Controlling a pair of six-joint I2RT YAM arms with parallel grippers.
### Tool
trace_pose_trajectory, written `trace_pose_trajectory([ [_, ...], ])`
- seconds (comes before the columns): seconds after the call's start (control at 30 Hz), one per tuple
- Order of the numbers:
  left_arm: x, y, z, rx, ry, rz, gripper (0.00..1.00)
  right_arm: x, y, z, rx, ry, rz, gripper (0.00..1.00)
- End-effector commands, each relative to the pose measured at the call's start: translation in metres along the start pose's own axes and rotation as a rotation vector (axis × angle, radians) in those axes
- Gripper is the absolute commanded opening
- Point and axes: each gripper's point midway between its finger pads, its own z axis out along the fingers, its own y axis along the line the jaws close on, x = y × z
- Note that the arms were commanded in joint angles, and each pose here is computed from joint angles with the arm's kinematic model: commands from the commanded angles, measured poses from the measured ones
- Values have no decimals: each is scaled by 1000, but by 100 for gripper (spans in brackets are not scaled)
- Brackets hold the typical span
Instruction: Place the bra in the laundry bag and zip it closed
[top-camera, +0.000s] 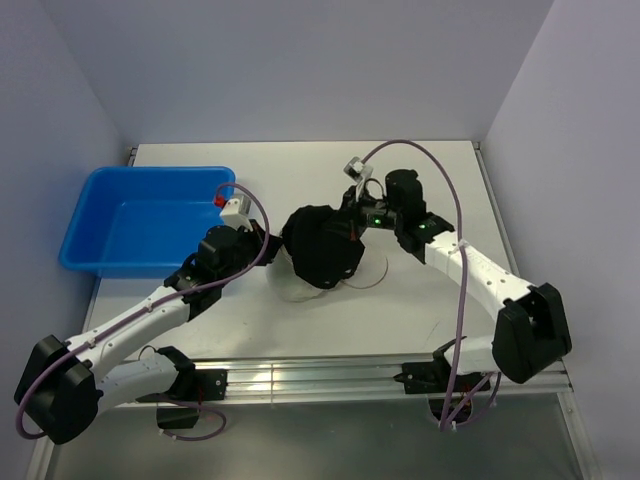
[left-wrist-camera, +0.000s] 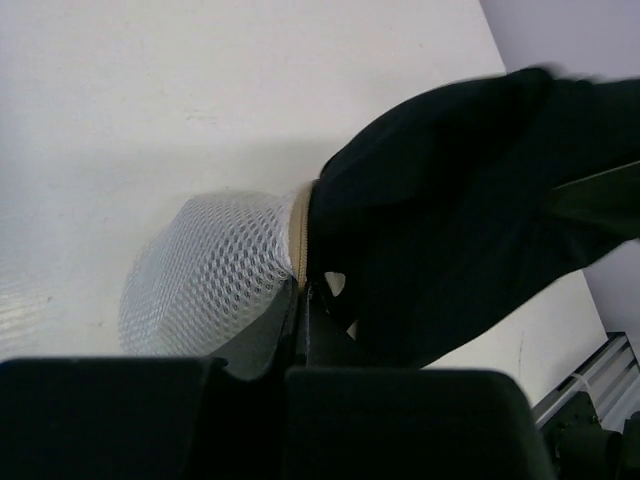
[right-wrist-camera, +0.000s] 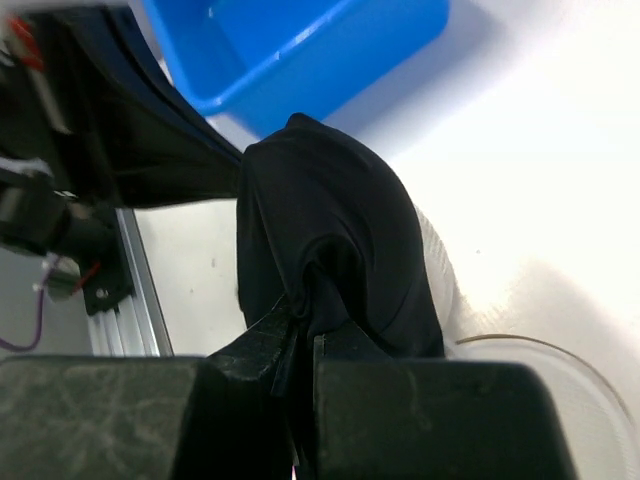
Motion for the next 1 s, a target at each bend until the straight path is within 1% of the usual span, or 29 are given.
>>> trace_pose_trajectory([
  [0.0,-29,-27,-2,107,-90,-11,0,7,6,18,-28,35,-72,0],
  [0.07,-31,-37,-2,148,-91,-17,0,9,-2,25,21,53,-103,0],
  [0.1,-33,-38,-1,149,-94,-17,0,26,-2,28,35,124,-83,0],
  [0.13,-35,-39,0,149,-94,-16,0,22,-5,29,54,134,-143,0],
  [0.17,-35,-39,-1,145,-90,-15,0,24,-13,29,107,146,-156,0],
  [0.2,-35,-39,-1,149,-94,-19,0,27,-14,32,123,161,-165,0],
  [0.23,-36,-40,-1,155,-101,-25,0,21,-16,32,152,154,-181,0],
  [0.27,-32,-44,-2,182,-84,-27,0,14,-25,29,218,139,-197,0],
  [0.3,-28,-44,0,186,-68,-27,0,10,-27,27,239,137,-211,0],
  [0.33,-24,-45,2,187,-53,-19,0,-4,-26,25,255,110,-233,0],
  [0.4,-18,-39,6,155,-26,-8,0,-24,-28,17,308,80,-253,0],
  [0.43,-17,-38,5,150,-24,2,0,-42,-25,14,319,49,-282,0],
  [0.47,-15,-36,5,143,-23,2,0,-50,-22,10,322,36,-295,0],
  [0.6,-17,-35,2,134,-31,17,0,-70,-11,6,300,-30,-370,0],
  [0.7,-16,-36,2,137,-23,18,0,-60,-5,17,241,-26,-399,0],
  [0.77,-17,-45,1,183,-22,12,0,-43,-6,27,234,-8,-392,0],
  [0.8,-19,-48,2,189,-20,12,0,-47,-6,32,241,-46,-411,0],
  [0.83,-19,-49,2,193,-15,14,0,-34,-9,36,253,-42,-419,0],
  [0.87,-19,-52,1,203,-13,12,0,-31,-14,38,290,-53,-429,0],
  [0.9,-19,-52,1,207,-12,6,0,-33,-7,45,285,-92,-455,0],
  [0.97,-19,-55,1,217,-7,-3,0,-16,-7,52,286,-83,-443,0],
])
